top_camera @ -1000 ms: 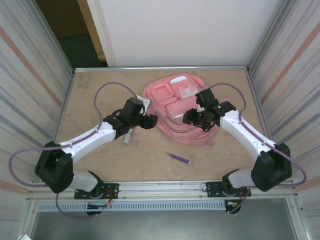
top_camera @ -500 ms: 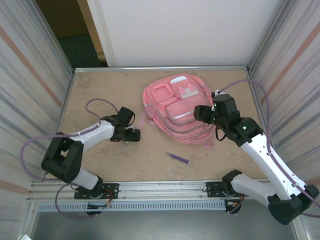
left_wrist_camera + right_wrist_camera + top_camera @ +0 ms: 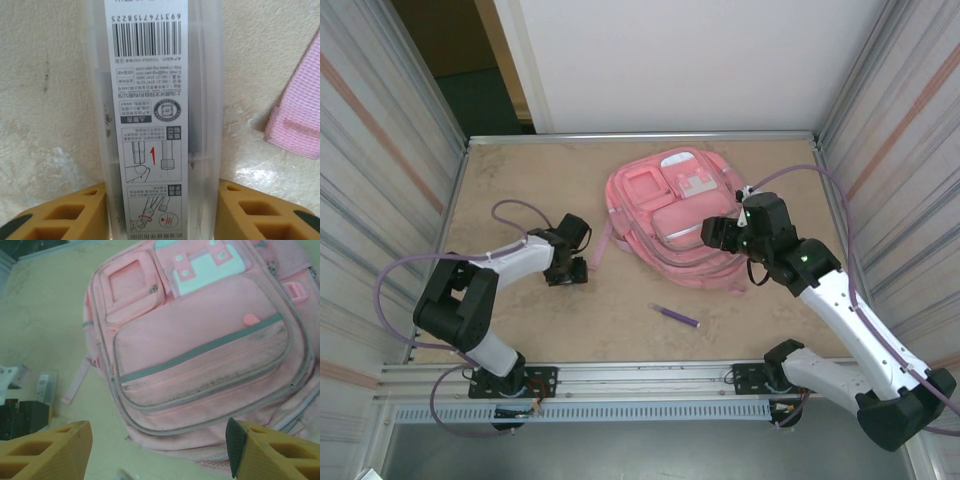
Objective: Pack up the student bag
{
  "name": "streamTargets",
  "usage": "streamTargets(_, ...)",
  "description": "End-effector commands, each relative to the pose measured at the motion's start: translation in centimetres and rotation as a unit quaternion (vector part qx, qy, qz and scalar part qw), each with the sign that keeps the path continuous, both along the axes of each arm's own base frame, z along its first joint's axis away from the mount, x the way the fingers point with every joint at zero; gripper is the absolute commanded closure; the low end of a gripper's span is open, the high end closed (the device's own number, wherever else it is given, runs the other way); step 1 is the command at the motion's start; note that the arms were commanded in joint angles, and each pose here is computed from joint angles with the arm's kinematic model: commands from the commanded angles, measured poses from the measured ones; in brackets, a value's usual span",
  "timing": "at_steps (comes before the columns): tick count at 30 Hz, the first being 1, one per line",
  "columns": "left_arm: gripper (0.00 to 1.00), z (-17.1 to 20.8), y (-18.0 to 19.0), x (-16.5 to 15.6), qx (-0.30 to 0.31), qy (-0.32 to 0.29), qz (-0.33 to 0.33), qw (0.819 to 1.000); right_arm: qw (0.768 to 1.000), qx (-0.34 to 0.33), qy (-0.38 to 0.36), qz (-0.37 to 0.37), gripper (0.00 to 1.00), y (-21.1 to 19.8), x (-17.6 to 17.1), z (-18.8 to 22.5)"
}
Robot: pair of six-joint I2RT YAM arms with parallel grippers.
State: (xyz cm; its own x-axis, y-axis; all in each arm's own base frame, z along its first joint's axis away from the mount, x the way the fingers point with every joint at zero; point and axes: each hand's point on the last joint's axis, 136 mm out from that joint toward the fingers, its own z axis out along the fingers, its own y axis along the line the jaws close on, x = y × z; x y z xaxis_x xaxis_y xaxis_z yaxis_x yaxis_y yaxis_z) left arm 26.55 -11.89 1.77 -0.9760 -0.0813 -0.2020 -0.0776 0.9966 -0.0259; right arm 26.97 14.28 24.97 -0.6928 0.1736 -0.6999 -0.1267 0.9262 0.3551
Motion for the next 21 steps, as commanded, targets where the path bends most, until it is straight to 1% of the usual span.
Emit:
streamTargets(1,0.55,0.3,-0.9,-1.2,-0.032,0.020,0.009,0.999,0.999,0.032,0.012,0.017,0.29,1.5,0.1,-0.7)
streamTargets(7,0.56,3.2,-2.0,-1.2,-0.083,-0.014,0.014,0.996,0.994,0.071,0.072,0.049,0.29,4.5,0.5,-3.7)
streamTargets(11,0.56,5.7,-3.6,-1.6,-0.148,-0.032,0.012,0.988,0.984,0.111,0.104,0.090,0.29,7.7,0.7,-4.4)
streamTargets(14,0.57,8.5,-5.6,-1.4,-0.223,-0.058,0.007,0.973,0.976,0.137,0.128,0.112,0.28,10.2,1.2,-4.7)
streamTargets(16,0.57,10.6,-7.0,-1.2,-0.278,-0.080,0.001,0.957,0.971,0.153,0.149,0.110,0.28,11.5,1.9,-5.0)
streamTargets(18,0.57,12.7,-8.7,-1.2,-0.338,-0.099,-0.012,0.936,0.962,0.177,0.167,0.123,0.28,13.0,2.5,-5.0)
streamTargets(20,0.57,14.4,-10.1,-1.3,-0.377,-0.117,-0.030,0.918,0.955,0.196,0.177,0.138,0.28,14.2,3.1,-4.9)
streamTargets(21,0.57,15.1,-10.7,-1.2,-0.386,-0.129,-0.041,0.913,0.951,0.205,0.182,0.145,0.29,14.6,3.3,-4.7)
